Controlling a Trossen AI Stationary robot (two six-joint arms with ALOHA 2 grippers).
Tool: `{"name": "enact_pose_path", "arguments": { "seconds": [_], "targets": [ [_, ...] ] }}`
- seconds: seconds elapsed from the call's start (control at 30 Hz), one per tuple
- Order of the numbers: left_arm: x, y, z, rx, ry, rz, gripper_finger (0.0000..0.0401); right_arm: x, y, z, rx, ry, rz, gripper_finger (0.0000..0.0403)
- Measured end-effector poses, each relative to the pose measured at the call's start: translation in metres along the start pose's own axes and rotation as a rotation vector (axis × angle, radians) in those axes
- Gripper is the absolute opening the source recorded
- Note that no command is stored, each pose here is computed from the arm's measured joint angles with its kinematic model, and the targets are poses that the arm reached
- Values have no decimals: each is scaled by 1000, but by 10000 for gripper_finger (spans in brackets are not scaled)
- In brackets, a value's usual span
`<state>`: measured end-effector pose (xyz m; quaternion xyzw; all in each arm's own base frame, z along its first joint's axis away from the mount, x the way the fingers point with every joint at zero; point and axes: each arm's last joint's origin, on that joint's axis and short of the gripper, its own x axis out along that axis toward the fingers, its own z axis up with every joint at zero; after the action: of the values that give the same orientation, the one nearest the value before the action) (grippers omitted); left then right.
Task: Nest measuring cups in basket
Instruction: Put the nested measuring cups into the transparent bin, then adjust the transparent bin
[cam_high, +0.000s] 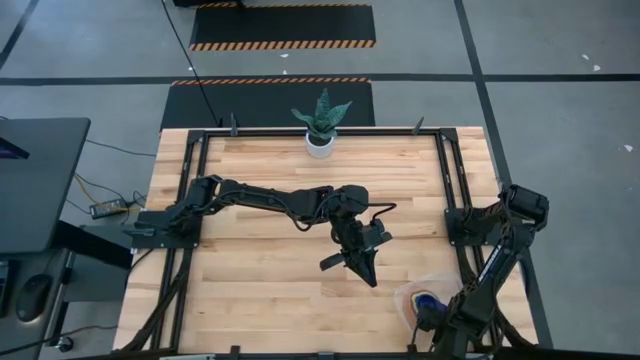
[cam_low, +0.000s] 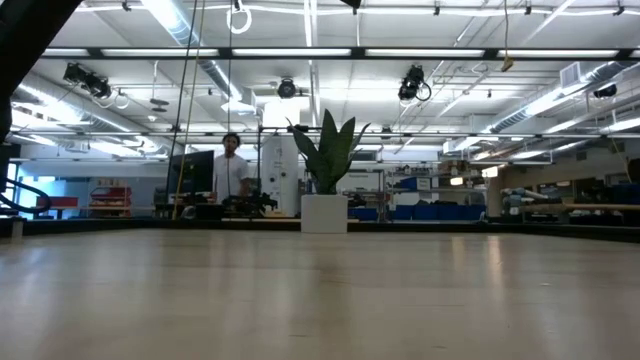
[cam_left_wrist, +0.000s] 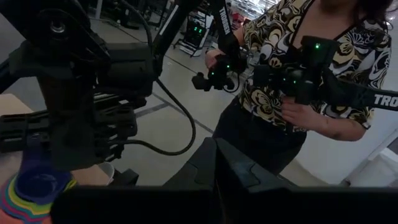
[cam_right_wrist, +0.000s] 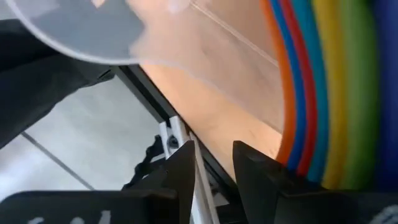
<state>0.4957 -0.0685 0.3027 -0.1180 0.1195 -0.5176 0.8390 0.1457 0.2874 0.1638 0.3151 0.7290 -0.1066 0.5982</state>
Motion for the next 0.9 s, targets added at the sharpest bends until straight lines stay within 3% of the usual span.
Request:
{"name": "enact_pose_path", "arguments": {
  "seconds": [0.53, 0.7, 0.9],
  "targets": [
    [0, 0, 0, 0, 0, 1, 13, -2, -6, 4, 36, 75, -71, 114],
    [-1, 1, 0, 1, 0, 2, 13, -16, -6, 2, 46, 62, -177, 114],
    [-1, 1, 0, 0, 0, 2, 13, -44, -8, -1, 41, -92, -329, 114]
  ]
}}
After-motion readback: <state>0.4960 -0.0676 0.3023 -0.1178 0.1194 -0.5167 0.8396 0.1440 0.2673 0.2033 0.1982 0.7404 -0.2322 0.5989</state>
